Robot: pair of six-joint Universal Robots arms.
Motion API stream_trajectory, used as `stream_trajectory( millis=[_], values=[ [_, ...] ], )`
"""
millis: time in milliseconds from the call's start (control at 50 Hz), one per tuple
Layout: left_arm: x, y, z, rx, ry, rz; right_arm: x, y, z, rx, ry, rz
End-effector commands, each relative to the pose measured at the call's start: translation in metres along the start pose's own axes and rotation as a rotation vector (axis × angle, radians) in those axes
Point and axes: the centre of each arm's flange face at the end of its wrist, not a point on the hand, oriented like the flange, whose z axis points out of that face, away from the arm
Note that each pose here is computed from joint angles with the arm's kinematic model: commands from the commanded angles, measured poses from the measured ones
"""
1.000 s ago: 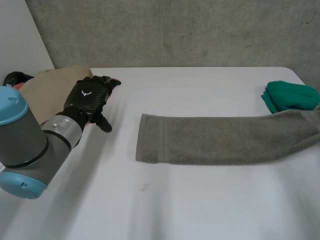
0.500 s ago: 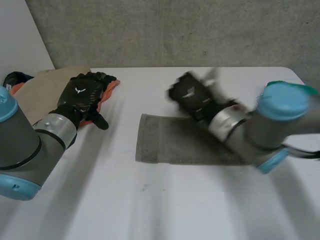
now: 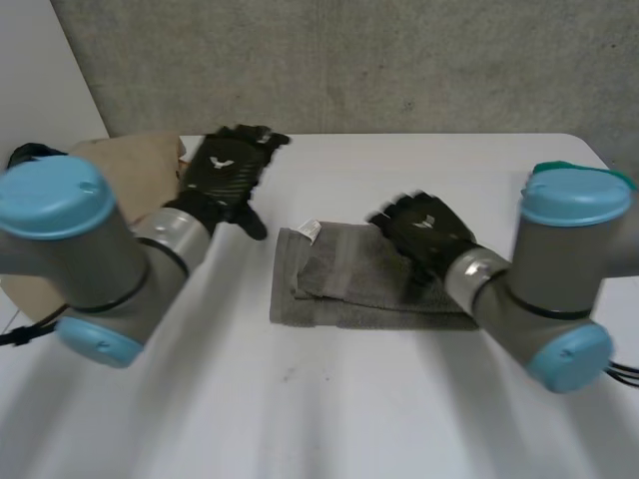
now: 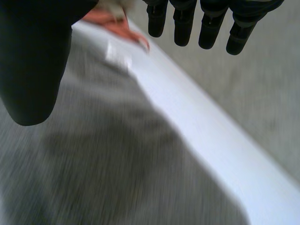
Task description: Fold the laundry.
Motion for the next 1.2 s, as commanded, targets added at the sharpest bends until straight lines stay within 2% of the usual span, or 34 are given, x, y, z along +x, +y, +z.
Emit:
stream_trajectory(
  millis=[20, 140, 260, 400, 520, 600, 700, 860, 920, 940, 1000, 1020, 1100, 1160, 1200],
  values=[
    [0.056, 0.027, 0.024, -0.016, 0.147, -0.001, 0.038, 0.056, -0.011, -0.151, 0.089, 0.030],
    [0.073, 0.052, 0.047, -0.021, 0.172, 0.018, 0.039, 0.068, -0.013, -0.139, 0.117, -0.019],
    [0.072, 0.080, 0.062, -0.072, 0.159, 0.043, 0.037, 0.075, -0.016, -0.161, 0.131, -0.001],
    [0.060, 0.098, 0.059, -0.153, 0.080, 0.110, 0.038, 0.078, -0.016, -0.144, 0.153, -0.022],
    [0.065, 0.108, 0.035, -0.296, 0.081, 0.133, 0.039, 0.076, -0.014, -0.127, 0.163, -0.030],
    [0.066, 0.087, 0.012, -0.360, 0.096, 0.120, 0.044, 0.067, -0.016, -0.104, 0.176, -0.037],
    [0.076, 0.052, -0.010, -0.342, 0.125, 0.100, 0.050, 0.050, -0.020, -0.069, 0.192, -0.098],
    [0.063, -0.011, -0.032, -0.221, 0.089, 0.062, 0.060, 0.021, -0.010, -0.023, 0.214, -0.519],
    [0.056, -0.017, -0.032, -0.206, 0.069, 0.060, 0.036, 0.007, -0.006, 0.041, 0.160, -0.580],
    [0.051, -0.018, -0.032, -0.207, 0.051, 0.060, 0.007, -0.008, -0.006, 0.119, 0.096, -0.606],
    [0.040, -0.014, -0.032, -0.228, 0.015, 0.058, -0.033, -0.024, -0.009, 0.234, -0.017, -0.632],
    [0.032, -0.009, -0.033, -0.248, -0.011, 0.055, -0.059, -0.023, -0.013, 0.282, -0.109, -0.639],
    [0.016, 0.006, -0.039, -0.302, -0.055, 0.046, -0.111, 0.000, -0.026, 0.331, -0.341, -0.649],
    [0.012, 0.013, -0.043, -0.327, -0.067, 0.032, -0.124, 0.010, -0.032, 0.327, -0.385, -0.657],
    [0.012, 0.017, -0.047, -0.345, -0.067, 0.015, -0.117, 0.011, -0.029, 0.275, -0.327, -0.641]
  ],
)
